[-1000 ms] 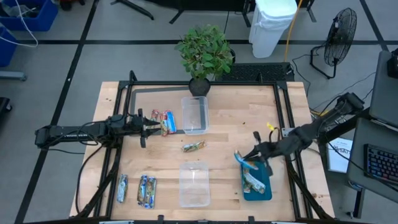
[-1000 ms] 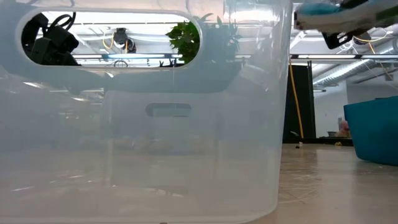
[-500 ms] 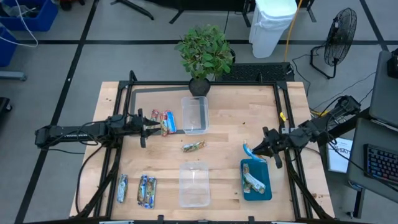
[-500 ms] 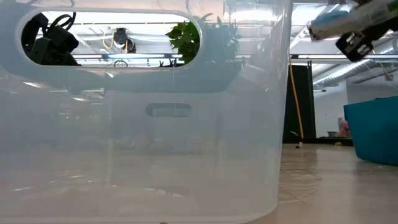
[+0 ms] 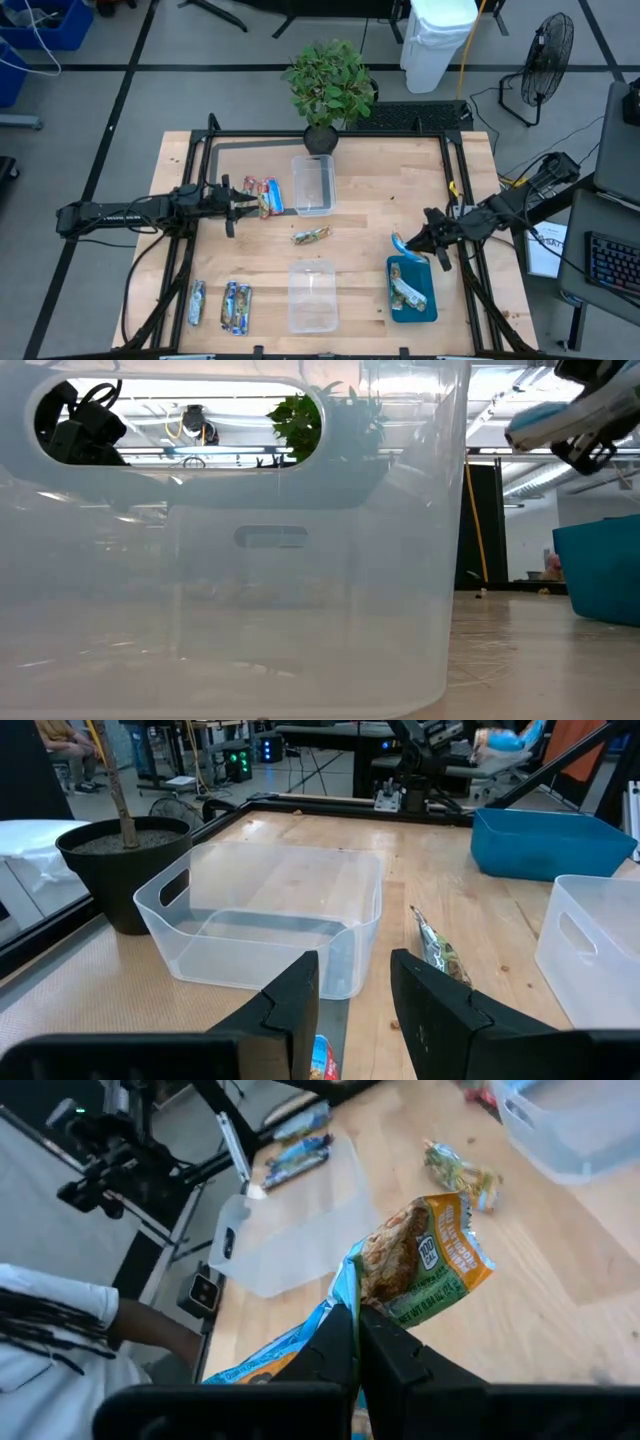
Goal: Pick and place Granola Bars by type
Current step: Put the yellow granola bar into the blue bin
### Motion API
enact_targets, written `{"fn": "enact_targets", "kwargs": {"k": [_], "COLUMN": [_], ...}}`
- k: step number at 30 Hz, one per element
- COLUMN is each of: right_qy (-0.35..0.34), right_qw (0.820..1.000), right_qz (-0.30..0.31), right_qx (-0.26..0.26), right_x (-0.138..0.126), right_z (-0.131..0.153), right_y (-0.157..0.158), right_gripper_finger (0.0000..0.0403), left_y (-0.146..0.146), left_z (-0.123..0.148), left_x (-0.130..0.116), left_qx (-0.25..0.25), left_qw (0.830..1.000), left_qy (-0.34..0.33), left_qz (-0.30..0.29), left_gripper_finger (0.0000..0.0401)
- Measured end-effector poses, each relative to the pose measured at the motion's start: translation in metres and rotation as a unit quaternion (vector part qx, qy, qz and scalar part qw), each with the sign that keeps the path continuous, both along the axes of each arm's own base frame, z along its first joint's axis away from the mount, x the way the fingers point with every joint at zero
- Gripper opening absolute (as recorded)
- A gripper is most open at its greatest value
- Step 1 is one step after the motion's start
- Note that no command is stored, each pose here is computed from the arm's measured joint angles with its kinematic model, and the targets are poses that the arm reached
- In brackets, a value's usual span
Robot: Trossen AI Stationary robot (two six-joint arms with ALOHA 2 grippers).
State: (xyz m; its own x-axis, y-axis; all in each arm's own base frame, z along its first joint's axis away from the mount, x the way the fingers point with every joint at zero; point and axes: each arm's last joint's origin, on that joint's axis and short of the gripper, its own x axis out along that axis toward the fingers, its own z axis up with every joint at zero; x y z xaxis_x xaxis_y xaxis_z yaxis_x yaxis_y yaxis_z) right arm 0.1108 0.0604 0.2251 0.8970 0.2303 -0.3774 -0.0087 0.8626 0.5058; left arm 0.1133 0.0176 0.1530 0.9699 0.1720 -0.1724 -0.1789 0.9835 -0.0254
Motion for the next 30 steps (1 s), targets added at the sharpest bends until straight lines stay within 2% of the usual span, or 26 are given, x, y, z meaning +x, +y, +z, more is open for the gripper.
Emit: {"fn": "enact_targets", "kwargs": {"k": [4, 8, 11, 15, 20, 22, 26, 30], "right_qy": [-0.032, -0.066, -0.081, -0.087, -0.093, -0.096, -0.068, 0.009], "right_qw": [0.998, 0.989, 0.974, 0.942, 0.881, 0.853, 0.794, 0.716], "right_qz": [0.009, 0.012, -0.007, -0.025, 0.024, 0.023, -0.034, -0.113], "right_qx": [-0.048, -0.131, -0.213, -0.324, -0.463, -0.512, -0.603, -0.689], "right_x": [0.0, 0.0, 0.0, 0.001, 0.004, 0.007, 0.013, 0.018], "right_z": [0.012, 0.018, 0.019, 0.02, 0.019, 0.02, 0.023, 0.024], "right_y": [0.0, -0.002, -0.005, -0.008, -0.007, -0.006, -0.006, -0.009], "right_gripper_finger": [0.0001, 0.0, 0.0, 0.0, 0.0, 0.0, 0.0, 0.0], "left_y": [0.0, 0.0, 0.0, 0.0, 0.0, 0.0, 0.0, 0.0], "left_z": [0.0, 0.0, 0.0, 0.0, 0.0, 0.0, 0.0, 0.0], "left_x": [0.0, 0.0, 0.0, 0.0, 0.0, 0.0, 0.0, 0.0], "left_qx": [0.0, 0.0, 0.0, 0.0, 0.0, 0.0, 0.0, 0.0], "left_qw": [1.0, 1.0, 1.0, 1.0, 1.0, 1.0, 1.0, 1.0], "left_qy": [0.0, 0.0, 0.0, 0.0, 0.0, 0.0, 0.0, 0.0], "left_qz": [0.0, 0.0, 0.0, 0.0, 0.0, 0.0, 0.0, 0.0], "left_gripper_finger": [0.0131, 0.0131, 0.0131, 0.0131, 0.0131, 0.0131, 0.0131, 0.0131]}}
